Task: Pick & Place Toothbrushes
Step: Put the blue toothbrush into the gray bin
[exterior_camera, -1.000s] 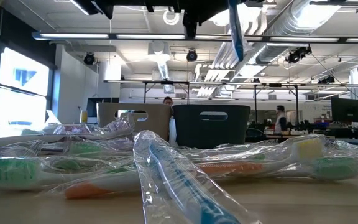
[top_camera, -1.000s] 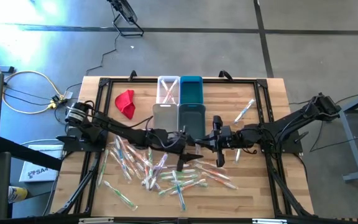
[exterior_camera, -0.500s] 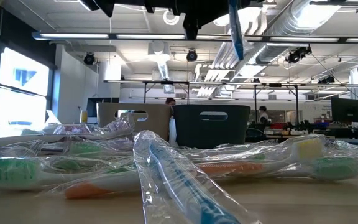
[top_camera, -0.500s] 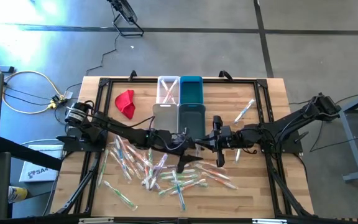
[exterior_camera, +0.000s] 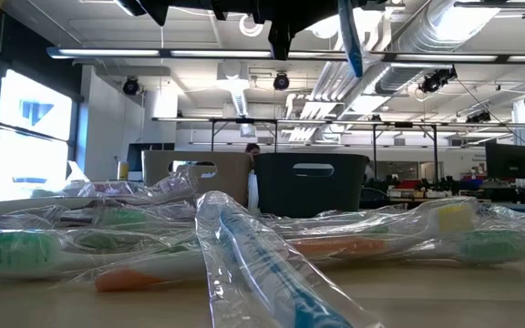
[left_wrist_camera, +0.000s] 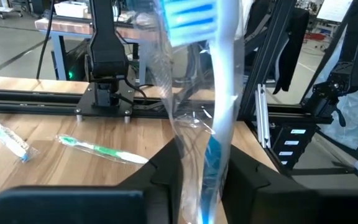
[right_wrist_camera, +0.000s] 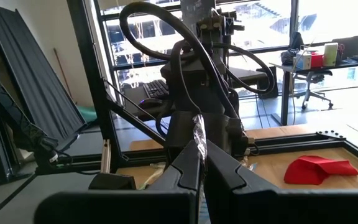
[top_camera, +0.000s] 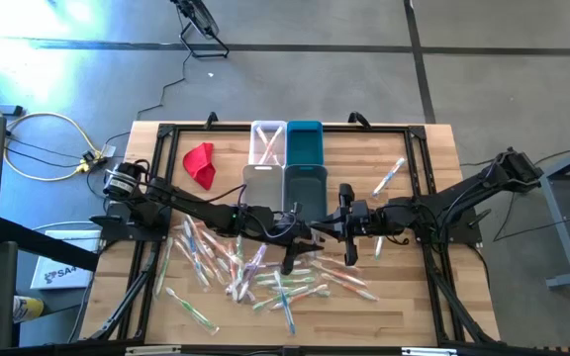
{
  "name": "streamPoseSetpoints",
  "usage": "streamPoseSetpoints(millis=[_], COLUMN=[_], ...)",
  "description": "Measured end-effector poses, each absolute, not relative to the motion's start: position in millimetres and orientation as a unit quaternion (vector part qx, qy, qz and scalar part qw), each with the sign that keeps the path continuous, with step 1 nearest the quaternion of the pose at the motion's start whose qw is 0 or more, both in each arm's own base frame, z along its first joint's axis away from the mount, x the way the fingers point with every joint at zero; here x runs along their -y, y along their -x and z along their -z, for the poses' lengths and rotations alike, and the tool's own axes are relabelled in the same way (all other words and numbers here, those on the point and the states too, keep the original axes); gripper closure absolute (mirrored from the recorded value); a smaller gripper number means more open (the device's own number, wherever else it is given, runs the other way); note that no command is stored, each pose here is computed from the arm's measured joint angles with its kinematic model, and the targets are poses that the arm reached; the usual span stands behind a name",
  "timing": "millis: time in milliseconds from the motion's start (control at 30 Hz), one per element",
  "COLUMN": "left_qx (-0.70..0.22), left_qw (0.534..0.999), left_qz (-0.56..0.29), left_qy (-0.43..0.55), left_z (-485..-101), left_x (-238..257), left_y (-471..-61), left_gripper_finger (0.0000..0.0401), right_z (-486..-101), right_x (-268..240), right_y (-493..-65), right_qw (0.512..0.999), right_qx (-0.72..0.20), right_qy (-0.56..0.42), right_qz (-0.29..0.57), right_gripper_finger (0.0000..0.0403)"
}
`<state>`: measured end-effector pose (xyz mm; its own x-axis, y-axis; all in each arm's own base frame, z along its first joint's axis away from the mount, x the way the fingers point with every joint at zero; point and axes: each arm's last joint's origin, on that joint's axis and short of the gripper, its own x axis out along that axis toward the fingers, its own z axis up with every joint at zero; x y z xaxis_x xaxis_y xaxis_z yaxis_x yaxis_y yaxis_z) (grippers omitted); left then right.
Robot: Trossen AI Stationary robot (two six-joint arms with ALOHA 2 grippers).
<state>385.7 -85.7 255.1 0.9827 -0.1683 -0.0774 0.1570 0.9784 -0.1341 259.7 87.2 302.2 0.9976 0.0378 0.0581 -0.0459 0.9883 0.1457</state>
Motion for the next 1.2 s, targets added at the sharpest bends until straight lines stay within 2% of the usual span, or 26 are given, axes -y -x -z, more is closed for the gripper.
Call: streamPoseSetpoints(millis=[167,367,833,1000,1200], left_qx=[-0.044,-0.044,-0.045,-0.044,-0.043], left_qw=[0.994,0.993,0.993,0.993,0.992], left_qz=[0.082,0.084,0.083,0.083,0.091], left_qy=[0.064,0.064,0.077,0.077,0.077], left_z=[-255,-255,-255,-256,-257], left_x=[86,86,86,86,86], left_y=[-386,-386,-386,-385,-384], left_gripper_finger=[0.0342,0.0387,0.0387,0.0390,0.0390], right_z=[-302,-301,-301,-303,-316], right_x=[-88,-87,-88,-92,-89], right_y=[-260,-260,-260,-256,-245], right_qw=[0.997,0.997,0.997,0.996,0.994], right_qx=[0.026,0.021,0.020,0.020,0.045], right_qy=[-0.073,-0.071,-0.072,-0.072,-0.080], right_qz=[-0.026,-0.023,-0.029,-0.057,-0.055], right_gripper_finger=[0.0401,0.0397,0.0393,0.0357,0.0275])
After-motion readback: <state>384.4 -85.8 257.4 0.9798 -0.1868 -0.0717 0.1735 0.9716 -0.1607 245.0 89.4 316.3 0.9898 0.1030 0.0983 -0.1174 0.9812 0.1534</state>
